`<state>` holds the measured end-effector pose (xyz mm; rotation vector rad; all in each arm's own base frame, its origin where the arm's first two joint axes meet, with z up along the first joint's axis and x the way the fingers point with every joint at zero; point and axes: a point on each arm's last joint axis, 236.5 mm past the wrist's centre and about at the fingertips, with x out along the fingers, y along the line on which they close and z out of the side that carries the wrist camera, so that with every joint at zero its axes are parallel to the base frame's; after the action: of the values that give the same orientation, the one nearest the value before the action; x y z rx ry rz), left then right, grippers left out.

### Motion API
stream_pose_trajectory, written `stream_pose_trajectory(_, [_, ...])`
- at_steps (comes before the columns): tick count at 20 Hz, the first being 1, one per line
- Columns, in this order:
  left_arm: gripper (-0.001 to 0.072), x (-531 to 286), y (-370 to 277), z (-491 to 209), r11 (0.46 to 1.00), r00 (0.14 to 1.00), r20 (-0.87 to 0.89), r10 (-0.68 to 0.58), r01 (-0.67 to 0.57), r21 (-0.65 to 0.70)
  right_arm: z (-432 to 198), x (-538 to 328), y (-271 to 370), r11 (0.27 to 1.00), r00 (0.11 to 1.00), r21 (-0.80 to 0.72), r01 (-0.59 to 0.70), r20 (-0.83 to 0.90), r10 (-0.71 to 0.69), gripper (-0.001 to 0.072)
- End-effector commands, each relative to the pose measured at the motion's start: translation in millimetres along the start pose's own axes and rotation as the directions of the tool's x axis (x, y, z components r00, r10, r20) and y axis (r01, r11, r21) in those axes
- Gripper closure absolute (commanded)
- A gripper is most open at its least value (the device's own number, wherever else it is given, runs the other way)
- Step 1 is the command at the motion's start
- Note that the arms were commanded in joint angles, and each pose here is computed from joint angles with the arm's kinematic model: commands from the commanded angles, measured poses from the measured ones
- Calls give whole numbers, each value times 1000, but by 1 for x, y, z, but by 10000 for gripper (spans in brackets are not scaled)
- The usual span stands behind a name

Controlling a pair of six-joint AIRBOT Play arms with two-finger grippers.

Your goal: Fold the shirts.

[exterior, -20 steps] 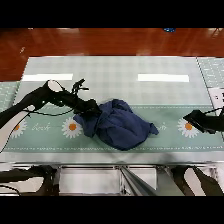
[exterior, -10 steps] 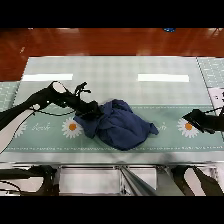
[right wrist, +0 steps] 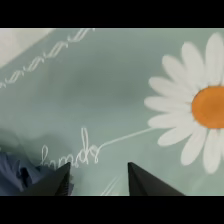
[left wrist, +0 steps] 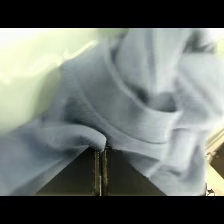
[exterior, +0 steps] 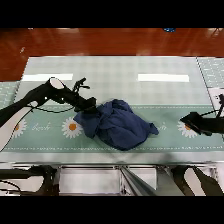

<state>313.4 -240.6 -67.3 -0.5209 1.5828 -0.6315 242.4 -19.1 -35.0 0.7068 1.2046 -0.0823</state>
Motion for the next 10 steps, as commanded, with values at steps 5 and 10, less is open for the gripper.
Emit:
stream_pose_trajectory(5, [684,-23,-15,15,998,999,29,-19,17,55,-86,33,22,990,962,-129,-55,-273,18,300])
stream_pose_trajectory(10, [684,-22,-16,15,998,999,27,-19,17,56,-88,44,44,991,961,-103,-88,-272,57,300])
